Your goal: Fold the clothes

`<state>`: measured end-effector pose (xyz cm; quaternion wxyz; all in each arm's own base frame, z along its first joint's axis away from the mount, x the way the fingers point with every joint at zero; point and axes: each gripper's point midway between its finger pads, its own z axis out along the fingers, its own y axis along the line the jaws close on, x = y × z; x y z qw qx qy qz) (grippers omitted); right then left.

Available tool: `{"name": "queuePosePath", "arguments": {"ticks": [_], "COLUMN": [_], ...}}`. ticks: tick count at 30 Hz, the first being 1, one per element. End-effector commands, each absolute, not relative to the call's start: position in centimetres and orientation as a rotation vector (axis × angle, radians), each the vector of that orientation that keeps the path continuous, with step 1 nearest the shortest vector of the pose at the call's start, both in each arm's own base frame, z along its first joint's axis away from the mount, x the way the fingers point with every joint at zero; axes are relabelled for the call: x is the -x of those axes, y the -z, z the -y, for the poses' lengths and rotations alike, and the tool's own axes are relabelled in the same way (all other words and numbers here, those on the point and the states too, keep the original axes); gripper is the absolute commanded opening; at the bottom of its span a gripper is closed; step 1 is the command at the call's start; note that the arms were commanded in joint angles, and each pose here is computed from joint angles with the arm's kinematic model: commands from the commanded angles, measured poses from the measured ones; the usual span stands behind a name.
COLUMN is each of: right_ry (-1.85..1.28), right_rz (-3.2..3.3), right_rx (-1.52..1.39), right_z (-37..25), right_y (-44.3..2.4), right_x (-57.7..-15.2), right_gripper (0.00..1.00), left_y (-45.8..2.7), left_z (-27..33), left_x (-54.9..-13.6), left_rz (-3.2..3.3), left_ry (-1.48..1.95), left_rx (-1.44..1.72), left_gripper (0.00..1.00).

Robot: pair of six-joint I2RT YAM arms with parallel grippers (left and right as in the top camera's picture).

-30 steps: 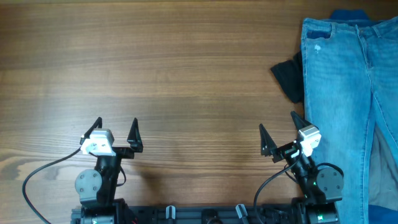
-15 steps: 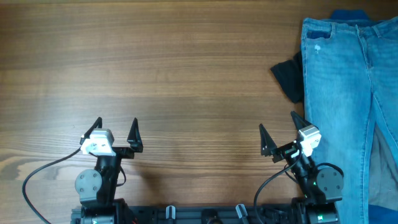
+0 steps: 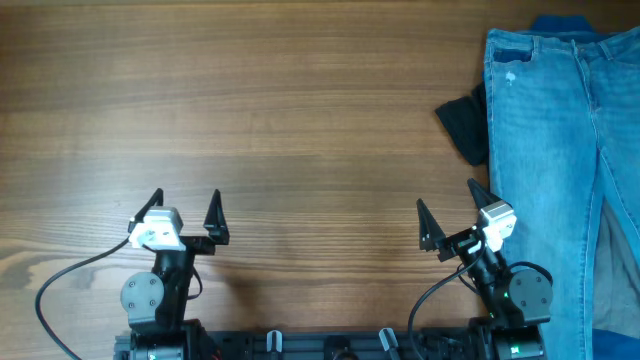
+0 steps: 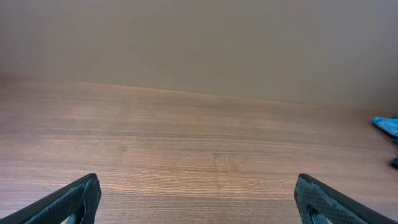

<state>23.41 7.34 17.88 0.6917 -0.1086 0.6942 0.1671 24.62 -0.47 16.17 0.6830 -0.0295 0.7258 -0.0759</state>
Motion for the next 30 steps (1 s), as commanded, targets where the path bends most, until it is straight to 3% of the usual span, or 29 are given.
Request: {"name": "queuePosePath", "arguments": {"ticks": [1, 12, 18, 25, 30], "right_ry": [-0.367, -0.408, -0.433, -0.434, -0.461], "right_rz": [-1.529, -1.534, -1.529, -1.470, -1.663], "right_rx": [0.242, 0.286, 0.267, 0.283, 0.265], "right_z": [-7.3, -8.1, -8.2, -8.3, -8.4], "right_y": [-18.3, -18.1, -18.5, -24.3, -25.6], "right_x": [-23.4, -23.0, -22.9, -21.9, -22.7], "right_gripper": [1.00, 1.00, 1.00, 1.00, 1.00], "left_y": [-15.8, -15.9, -16.9, -23.1, -25.8], "left_z": [-0.7, -0.4, 2.8, 3.3, 2.0], "left_x": [-24.6, -24.6, -24.3, -23.3, -23.0], "left_rz": [-1.636, -1.633, -1.602, -1.464, -1.568], "left_ry": [0.122, 0.135, 0.286, 0.316, 0.283], "left_rx": [0.128, 0.122, -0.033, -0.055, 0.046], "left_gripper": [1.00, 1.00, 1.00, 1.00, 1.00]}}
